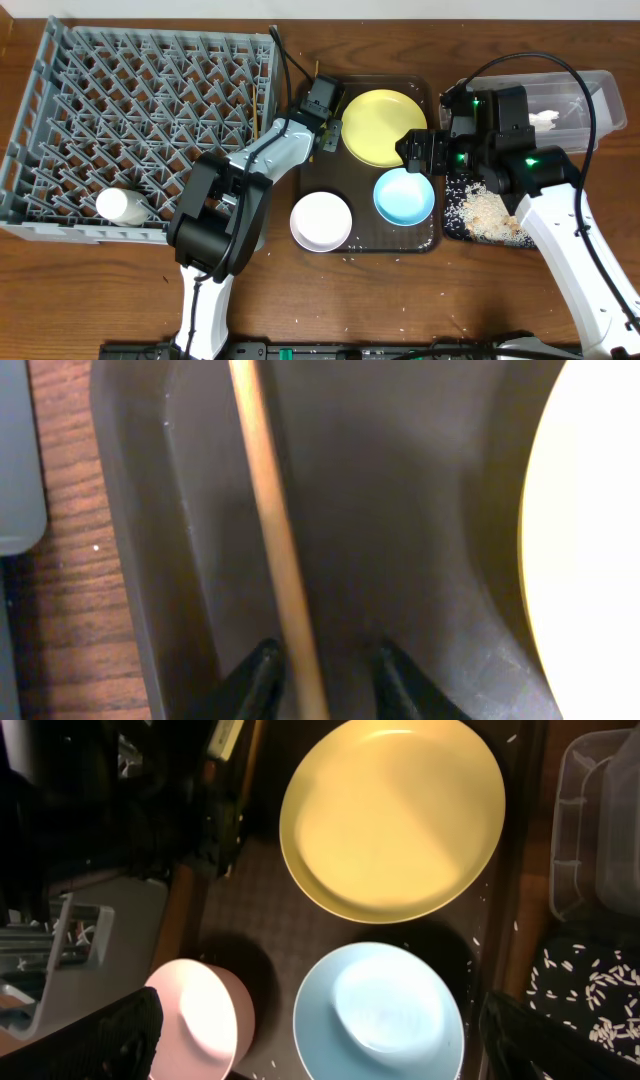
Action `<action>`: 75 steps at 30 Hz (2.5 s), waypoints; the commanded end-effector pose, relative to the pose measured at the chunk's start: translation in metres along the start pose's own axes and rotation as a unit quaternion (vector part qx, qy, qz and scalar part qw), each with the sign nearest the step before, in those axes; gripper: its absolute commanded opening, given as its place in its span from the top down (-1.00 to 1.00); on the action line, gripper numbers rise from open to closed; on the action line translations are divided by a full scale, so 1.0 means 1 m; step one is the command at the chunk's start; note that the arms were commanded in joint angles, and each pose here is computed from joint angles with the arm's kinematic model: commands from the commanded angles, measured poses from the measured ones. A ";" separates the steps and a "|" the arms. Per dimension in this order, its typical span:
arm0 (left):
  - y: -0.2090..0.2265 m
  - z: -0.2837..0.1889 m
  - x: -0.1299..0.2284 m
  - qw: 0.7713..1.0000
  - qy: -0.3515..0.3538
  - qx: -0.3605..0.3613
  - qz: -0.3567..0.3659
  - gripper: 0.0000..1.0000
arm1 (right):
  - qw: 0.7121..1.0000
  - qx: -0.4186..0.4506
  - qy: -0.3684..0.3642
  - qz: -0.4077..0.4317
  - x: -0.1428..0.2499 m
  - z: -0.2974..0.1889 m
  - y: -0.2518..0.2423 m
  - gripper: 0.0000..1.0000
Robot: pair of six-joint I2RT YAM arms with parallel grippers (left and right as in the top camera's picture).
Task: Sort waste into correct bins and load items into the dishwasher
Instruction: 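Lower the chopsticks into the dish rack and open the left gripper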
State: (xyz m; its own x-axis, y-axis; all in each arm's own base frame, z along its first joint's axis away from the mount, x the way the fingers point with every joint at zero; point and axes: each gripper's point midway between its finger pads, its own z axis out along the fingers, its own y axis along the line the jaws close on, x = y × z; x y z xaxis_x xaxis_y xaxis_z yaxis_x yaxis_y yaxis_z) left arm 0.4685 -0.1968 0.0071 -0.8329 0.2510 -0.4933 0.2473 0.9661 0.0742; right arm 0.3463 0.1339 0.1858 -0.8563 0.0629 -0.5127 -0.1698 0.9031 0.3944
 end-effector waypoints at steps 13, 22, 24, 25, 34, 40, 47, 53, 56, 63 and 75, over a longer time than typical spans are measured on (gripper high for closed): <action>-0.006 -0.009 0.002 1.000 0.015 0.025 -0.005 0.84 | 1.000 -0.009 -0.002 -0.002 -0.001 -0.002 0.007 -0.98; 0.011 -0.103 -0.045 0.998 -0.063 0.014 -0.017 0.85 | 1.000 -0.009 -0.002 -0.002 -0.001 -0.002 0.007 -0.98; 0.025 -0.131 -0.050 0.997 -0.078 -0.012 -0.021 0.85 | 1.000 -0.009 -0.002 -0.002 -0.001 -0.002 0.007 -0.99; 0.034 -0.147 -0.050 0.996 -0.083 -0.027 -0.023 0.84 | 1.000 -0.009 -0.002 -0.002 -0.001 -0.002 0.007 -0.99; 0.097 -0.197 0.011 0.994 0.016 -0.102 -0.042 0.85 | 1.000 -0.009 -0.002 -0.002 -0.001 -0.002 0.007 -0.99; 0.122 -0.159 0.035 0.989 0.056 -0.085 -0.107 0.85 | 1.000 -0.009 -0.002 -0.002 -0.001 -0.002 0.007 -0.98; 0.097 -0.125 0.042 0.995 0.085 0.006 -0.060 0.85 | 1.000 -0.009 -0.002 -0.002 -0.001 -0.002 0.007 -0.98; 0.104 -0.111 0.050 0.993 0.104 -0.009 -0.049 0.52 | 1.000 -0.009 -0.002 -0.002 -0.001 -0.002 0.007 -0.98; 0.105 -0.113 0.049 0.993 0.101 -0.012 -0.051 0.51 | 1.000 -0.009 -0.002 -0.002 -0.001 -0.002 0.007 -0.98; 0.105 -0.146 0.033 0.994 0.066 -0.005 -0.086 0.51 | 1.000 -0.009 -0.002 -0.002 -0.001 -0.002 0.007 -0.98; -0.031 -0.227 -0.006 0.972 -0.040 0.230 -0.004 0.18 | 1.000 -0.009 -0.002 -0.002 -0.001 -0.002 0.007 -0.99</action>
State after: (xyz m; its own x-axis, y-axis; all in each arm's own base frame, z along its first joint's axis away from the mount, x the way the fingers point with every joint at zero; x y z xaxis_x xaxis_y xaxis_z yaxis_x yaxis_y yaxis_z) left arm 0.3730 -0.1673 0.2086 -0.7994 0.1487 -0.5822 0.3440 0.9076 -0.2406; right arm 0.3459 0.1349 0.1861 -0.8569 0.0622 -0.5117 -0.1730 0.9004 0.3992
